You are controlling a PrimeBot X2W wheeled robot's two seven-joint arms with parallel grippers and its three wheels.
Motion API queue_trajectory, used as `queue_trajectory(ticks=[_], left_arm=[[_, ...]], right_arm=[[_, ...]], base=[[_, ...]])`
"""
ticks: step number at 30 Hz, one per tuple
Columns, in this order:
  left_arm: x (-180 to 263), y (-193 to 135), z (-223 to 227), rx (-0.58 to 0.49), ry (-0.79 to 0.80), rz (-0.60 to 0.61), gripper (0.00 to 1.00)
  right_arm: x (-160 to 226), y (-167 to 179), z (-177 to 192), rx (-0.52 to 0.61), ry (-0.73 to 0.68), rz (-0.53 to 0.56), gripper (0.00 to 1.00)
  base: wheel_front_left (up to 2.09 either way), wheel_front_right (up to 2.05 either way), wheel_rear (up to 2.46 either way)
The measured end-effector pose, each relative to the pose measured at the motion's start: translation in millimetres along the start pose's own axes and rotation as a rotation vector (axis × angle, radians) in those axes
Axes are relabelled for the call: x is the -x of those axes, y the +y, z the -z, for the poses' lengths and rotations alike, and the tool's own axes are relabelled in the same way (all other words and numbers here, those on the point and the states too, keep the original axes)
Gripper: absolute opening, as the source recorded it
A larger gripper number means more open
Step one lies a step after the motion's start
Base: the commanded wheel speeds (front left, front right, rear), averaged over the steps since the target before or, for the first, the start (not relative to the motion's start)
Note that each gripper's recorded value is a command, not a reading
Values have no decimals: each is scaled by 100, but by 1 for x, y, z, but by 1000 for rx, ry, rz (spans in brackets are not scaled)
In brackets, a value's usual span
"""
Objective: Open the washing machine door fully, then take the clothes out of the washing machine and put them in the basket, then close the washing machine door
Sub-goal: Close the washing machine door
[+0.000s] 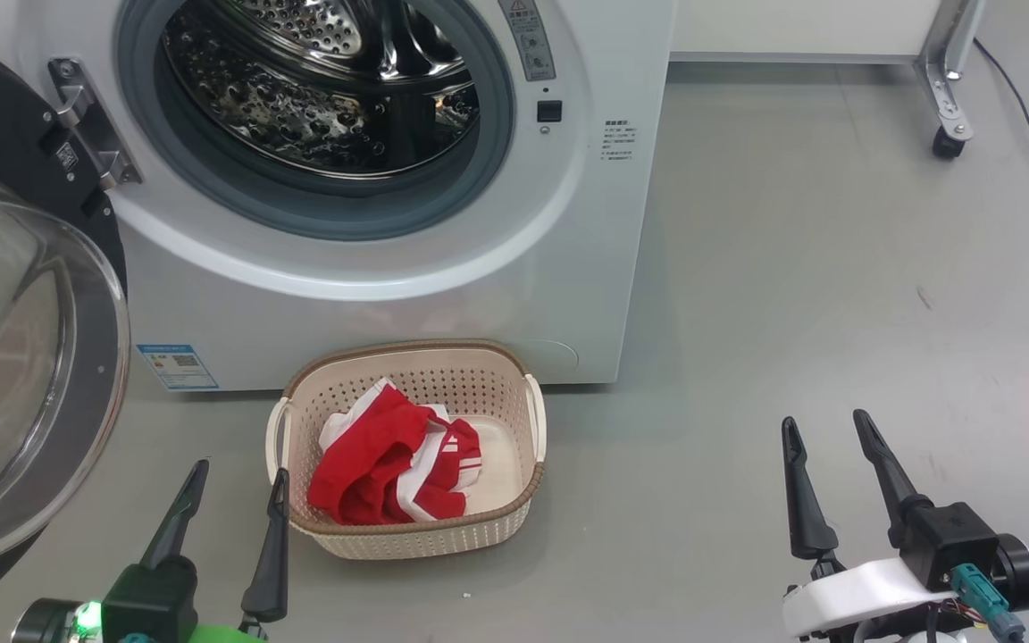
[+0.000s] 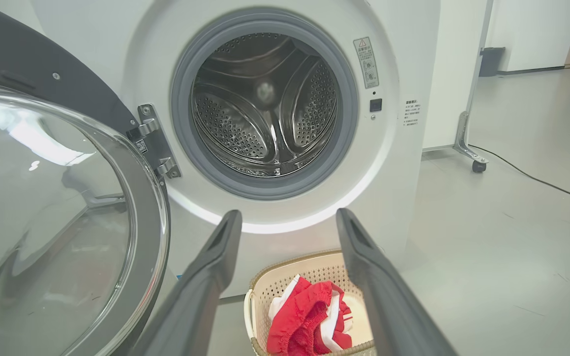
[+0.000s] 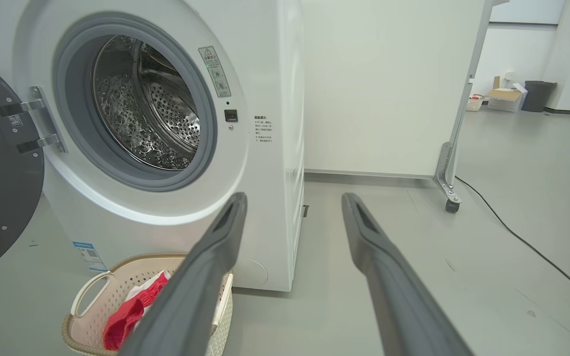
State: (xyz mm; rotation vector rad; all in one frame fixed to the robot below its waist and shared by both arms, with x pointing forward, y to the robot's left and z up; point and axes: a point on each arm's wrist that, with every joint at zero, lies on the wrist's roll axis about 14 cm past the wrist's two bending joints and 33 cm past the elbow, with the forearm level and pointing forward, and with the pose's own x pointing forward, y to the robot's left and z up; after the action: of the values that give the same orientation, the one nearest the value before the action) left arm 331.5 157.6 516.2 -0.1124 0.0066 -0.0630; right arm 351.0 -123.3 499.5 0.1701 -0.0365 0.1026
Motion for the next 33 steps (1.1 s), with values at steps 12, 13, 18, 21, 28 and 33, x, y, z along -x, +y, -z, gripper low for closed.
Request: queue_trajectory(ticks=[12,13,18,21,28,33], left_arm=[[19,33,-3,-2,-12,-132,100],[22,36,-4,-1,-15,-145,100],[35,48,-6,14,-29,-212,100],[47,61,-5,14,-28,-267,100],[73,83,-9,3,-43,-367,100],[91,97,-11,-6,-54,-434,100]], right_arm=[[-17,29,9,1,24,-104,100],[-19,32,10,1,26,-116,100],[-26,52,13,-1,36,-182,100],[-30,70,16,-3,43,-241,100],[-33,106,20,-12,56,-353,100],[-33,129,23,-17,68,-422,100]], base=[[0,0,0],[0,0,0],[0,0,0],[0,0,0],[0,0,0],[0,0,0]])
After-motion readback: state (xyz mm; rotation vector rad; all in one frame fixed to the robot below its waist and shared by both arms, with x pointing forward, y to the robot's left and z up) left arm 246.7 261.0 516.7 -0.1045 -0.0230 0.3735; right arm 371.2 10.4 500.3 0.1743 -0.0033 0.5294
